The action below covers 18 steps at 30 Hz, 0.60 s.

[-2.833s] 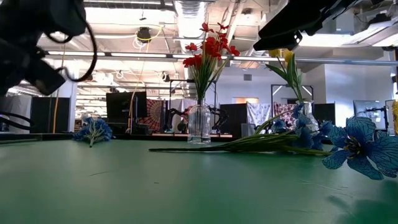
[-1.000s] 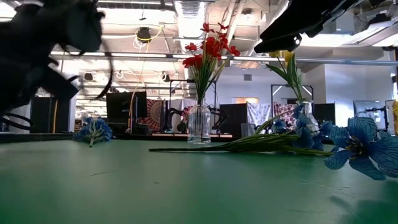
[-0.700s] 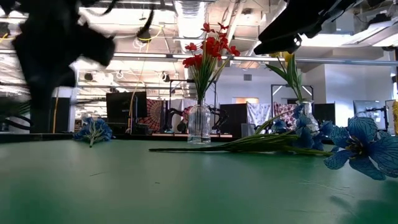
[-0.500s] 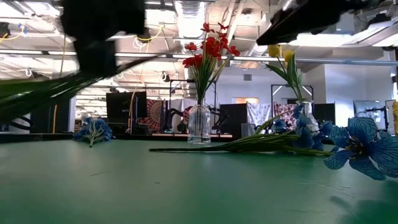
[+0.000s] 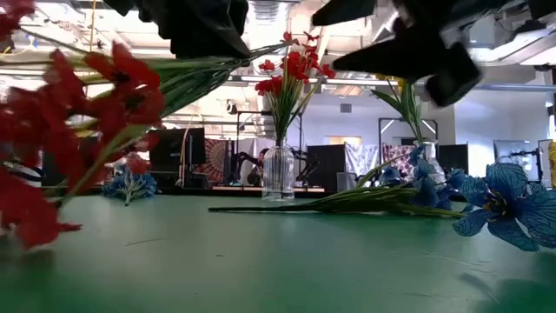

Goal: Sort flowers into vase by color
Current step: Put the red flowers into the left white transparent vase

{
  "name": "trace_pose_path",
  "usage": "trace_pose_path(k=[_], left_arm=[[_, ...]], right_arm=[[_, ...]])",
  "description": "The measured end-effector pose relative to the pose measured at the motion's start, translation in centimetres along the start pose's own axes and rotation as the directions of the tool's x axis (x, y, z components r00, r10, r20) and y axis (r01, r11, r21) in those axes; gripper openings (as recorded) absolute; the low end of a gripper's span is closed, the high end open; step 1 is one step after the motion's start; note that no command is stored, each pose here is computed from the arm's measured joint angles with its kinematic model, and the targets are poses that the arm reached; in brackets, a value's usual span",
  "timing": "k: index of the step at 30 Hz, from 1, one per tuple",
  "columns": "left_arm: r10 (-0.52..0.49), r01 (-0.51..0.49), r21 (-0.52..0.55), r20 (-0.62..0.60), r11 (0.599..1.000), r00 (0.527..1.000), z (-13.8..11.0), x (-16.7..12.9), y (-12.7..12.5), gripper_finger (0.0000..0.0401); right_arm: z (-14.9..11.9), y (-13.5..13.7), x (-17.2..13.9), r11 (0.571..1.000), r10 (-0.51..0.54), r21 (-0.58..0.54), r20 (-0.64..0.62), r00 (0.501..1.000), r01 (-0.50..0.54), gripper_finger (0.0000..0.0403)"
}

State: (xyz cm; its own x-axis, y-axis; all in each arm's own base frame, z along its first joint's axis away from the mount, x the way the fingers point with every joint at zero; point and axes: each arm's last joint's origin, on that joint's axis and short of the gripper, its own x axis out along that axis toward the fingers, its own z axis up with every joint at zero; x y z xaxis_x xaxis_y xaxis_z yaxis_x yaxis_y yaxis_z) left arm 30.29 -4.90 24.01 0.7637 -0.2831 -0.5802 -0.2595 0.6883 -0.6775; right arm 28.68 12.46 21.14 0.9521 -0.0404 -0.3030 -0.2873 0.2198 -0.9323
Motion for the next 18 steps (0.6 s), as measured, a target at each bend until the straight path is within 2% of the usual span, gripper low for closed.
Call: trace_pose_path(k=[5,13,18], left_arm=[[0.005,-0.005,-0.021,-0.005,1.0,1.0,0.0,0.0,0.1,0.0001],[0.013,-0.013,-0.018,-0.015,1.0,1.0,-0.1,0.0,0.2,0.0001],[0.017,-0.017,-0.012,-0.025,1.0,1.0,-0.2,0.0,0.2,0.0001]], right_arm=[[0.3,-0.2,2.3,0.989,-0.072,-0.139,-0.128,0.989,0.054,0.027],[-0.2,-2.1,5.7,0.987,-0.128,-0.122,-0.244,0.961,0.101,0.027],[-0.4,-2.0,6.3,0.98,-0.121,-0.187,-0.268,0.956,0.072,0.0264]])
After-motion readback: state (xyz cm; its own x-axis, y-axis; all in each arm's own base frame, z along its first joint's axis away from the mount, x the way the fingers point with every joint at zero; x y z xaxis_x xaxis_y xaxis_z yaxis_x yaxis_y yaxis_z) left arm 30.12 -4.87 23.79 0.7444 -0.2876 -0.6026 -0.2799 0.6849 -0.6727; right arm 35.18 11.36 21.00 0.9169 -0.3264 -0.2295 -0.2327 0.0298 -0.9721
